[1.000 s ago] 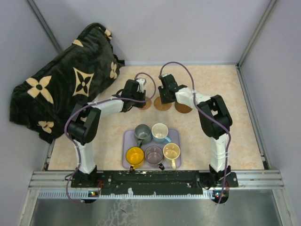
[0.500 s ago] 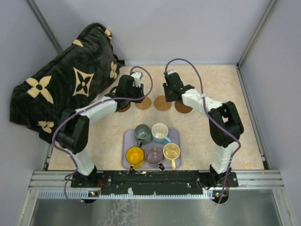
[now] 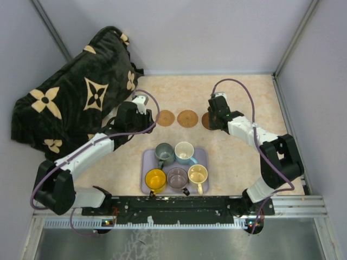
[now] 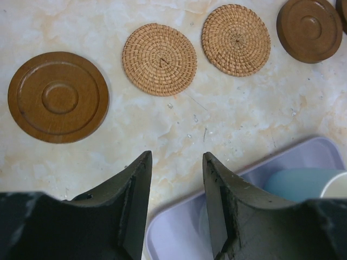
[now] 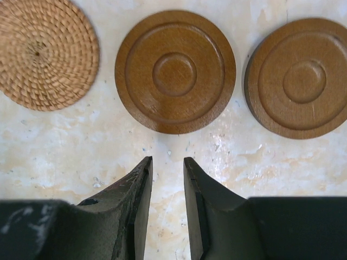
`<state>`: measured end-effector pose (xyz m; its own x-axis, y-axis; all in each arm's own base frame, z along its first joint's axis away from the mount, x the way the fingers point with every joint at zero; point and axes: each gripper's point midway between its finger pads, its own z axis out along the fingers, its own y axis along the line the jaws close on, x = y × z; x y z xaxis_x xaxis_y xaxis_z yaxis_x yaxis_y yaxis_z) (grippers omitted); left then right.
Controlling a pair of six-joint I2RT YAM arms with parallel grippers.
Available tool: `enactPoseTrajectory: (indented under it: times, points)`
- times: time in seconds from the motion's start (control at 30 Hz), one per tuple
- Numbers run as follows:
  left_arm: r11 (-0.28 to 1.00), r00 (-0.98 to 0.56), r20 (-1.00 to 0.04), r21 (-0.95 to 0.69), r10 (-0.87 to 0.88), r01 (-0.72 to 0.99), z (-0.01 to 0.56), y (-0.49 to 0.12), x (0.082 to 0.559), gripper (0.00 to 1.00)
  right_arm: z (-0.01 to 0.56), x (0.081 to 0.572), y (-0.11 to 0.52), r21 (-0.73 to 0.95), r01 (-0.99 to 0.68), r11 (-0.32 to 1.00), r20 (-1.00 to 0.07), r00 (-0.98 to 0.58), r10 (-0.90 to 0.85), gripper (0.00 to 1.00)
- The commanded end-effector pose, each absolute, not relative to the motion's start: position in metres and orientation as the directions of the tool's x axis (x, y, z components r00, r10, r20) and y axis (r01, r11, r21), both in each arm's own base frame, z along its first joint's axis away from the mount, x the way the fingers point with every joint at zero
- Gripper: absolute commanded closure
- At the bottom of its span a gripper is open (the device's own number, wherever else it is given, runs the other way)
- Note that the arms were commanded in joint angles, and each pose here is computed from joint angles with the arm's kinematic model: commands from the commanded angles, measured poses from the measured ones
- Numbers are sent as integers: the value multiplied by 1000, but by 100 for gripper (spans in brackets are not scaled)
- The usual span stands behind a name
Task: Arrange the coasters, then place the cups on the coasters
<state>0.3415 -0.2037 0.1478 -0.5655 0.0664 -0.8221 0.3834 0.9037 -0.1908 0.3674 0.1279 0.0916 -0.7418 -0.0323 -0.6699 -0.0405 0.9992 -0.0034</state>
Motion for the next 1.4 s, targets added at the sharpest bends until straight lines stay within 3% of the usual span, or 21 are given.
enactPoseTrajectory:
  times: [0.0, 0.9, 1.37]
  points:
    - [901, -543, -839, -242, -9, 360, 165, -199, 327, 50, 92, 369, 125, -6, -9, 1000, -687, -727, -11, 69]
    - [909, -537, -840, -279, -76, 308, 174, -180, 301, 47, 21, 356, 119, -24, 31, 999, -559, -829, 12, 70]
    - [917, -543, -837, -265, -64, 300, 169, -178, 303, 47, 9, 366, 117, -22, 52, 998, -548, -836, 32, 70]
